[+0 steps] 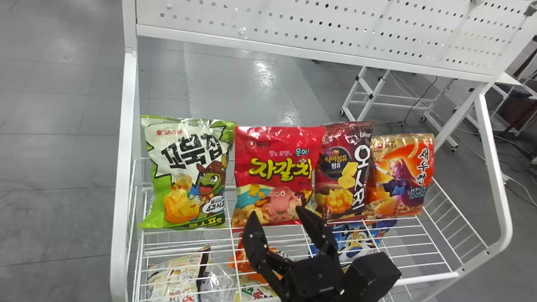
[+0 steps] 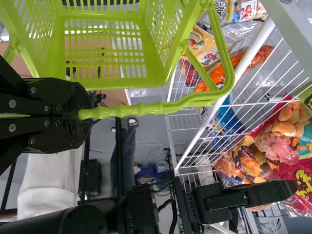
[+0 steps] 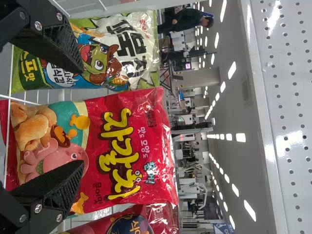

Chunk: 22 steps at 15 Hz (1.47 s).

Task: Hold basket handle with left hand then pick Gkobukchip with right hand and place into basket

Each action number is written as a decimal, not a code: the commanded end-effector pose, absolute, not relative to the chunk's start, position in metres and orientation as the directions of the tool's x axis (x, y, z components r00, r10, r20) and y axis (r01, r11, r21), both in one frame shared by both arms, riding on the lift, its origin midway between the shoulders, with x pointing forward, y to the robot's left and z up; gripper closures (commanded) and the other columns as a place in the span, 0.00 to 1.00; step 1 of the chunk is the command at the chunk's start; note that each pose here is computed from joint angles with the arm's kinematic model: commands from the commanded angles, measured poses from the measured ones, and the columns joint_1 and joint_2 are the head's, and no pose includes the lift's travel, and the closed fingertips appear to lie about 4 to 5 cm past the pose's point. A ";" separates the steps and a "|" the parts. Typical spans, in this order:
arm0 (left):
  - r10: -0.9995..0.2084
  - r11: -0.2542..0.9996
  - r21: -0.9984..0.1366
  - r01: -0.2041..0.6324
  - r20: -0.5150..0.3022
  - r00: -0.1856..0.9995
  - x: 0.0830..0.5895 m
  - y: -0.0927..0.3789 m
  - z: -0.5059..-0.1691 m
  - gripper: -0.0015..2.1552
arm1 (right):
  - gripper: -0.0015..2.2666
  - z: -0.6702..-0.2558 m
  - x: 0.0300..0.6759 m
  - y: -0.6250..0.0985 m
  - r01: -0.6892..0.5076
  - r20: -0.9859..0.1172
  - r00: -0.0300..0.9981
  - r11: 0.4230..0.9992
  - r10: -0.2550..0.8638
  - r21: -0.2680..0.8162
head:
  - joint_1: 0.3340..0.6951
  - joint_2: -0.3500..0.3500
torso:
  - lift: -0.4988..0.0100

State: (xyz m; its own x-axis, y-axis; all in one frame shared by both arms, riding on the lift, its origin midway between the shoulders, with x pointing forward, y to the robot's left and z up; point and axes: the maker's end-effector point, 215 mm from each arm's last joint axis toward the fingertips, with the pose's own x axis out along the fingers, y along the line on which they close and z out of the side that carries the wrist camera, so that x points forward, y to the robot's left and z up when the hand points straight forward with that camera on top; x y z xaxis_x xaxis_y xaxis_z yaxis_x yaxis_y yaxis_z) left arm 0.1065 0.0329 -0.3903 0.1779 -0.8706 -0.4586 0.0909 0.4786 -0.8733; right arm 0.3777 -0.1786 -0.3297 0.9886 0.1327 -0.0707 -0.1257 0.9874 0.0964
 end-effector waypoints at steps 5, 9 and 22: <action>-0.871 0.477 -0.874 0.090 -0.458 0.178 0.106 0.032 -0.390 0.99 | 0.07 -0.329 0.378 -0.179 -0.126 -0.069 0.989 0.987 0.133 0.096 | 1.00 0.00 | 0.92; -0.870 0.479 -0.873 0.093 -0.458 0.180 0.108 0.032 -0.390 0.99 | 0.07 -0.329 0.378 -0.179 -0.124 -0.069 0.989 0.988 0.131 0.096 | 1.00 0.00 | 0.92; -0.874 0.473 -0.878 0.072 -0.456 0.169 0.105 0.031 -0.397 0.99 | 0.07 -0.327 0.401 -0.103 -0.227 -0.091 0.967 0.967 0.237 0.114 | 1.00 0.16 | 0.92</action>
State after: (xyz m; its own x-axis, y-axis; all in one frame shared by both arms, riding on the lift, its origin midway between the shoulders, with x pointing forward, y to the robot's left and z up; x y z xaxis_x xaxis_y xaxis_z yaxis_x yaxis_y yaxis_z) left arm 0.1058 0.0308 -0.3959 0.1696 -0.8734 -0.4566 0.0778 0.4737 -0.8772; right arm 0.3950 -0.1148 -0.3270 0.9714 0.2220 -0.0845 -0.2113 0.9700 0.1202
